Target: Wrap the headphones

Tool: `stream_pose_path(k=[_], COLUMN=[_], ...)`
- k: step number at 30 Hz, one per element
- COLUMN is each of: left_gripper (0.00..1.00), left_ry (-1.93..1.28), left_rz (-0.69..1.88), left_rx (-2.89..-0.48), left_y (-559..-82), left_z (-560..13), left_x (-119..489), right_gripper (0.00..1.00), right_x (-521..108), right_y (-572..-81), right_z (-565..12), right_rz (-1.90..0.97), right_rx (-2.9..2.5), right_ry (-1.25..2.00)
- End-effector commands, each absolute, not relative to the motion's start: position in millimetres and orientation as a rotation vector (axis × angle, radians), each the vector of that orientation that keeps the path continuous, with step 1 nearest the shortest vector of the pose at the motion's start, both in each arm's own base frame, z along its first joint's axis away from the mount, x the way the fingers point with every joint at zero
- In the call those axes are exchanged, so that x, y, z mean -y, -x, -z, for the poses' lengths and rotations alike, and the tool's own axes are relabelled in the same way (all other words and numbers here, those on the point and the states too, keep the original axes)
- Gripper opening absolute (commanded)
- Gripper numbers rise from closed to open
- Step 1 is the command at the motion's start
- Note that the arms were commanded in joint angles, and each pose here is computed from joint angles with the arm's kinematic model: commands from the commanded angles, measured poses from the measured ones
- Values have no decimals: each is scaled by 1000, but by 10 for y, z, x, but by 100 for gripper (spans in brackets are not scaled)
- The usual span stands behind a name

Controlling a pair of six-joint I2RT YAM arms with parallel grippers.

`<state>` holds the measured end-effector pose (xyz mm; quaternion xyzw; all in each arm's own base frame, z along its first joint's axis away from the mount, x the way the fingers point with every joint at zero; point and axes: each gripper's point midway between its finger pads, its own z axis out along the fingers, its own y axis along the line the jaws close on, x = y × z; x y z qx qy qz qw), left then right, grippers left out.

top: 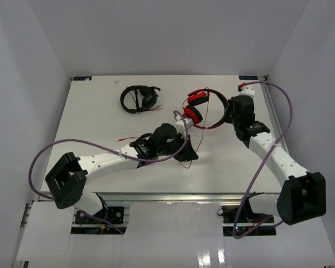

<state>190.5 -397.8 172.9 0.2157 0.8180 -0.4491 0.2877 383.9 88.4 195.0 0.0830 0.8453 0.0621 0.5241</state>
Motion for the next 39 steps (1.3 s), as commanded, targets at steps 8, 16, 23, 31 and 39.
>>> stream_pose_path(k=[8,16,23,31,39], left_gripper=[0,0,0,0,0], left_ry=[-645,-669,-713,-792,-832], left_rz=[1127,939,798,712,506], left_rx=[-2167,-2105,-2108,-2108,-2071], left_y=[-1962,-2133,-2256,-2367,-2587], left_z=[-1907,-2304,-2347,-2344,-2362], left_x=[4227,3993,3819,3849,3682], right_gripper=[8,8,8,8,8], right_x=[-870,-810,-822,-1032,-1143], right_y=[-3968,-3892,-3778,-3685,-3635], right_z=[-2258,-2147,-1990,-1996,-1960], right_rz=[-162,-103,-37,-24,-12], right_rx=[-1857,-1851,-1855,-1829,-1820], right_ry=[-216,-149,-16,144,273])
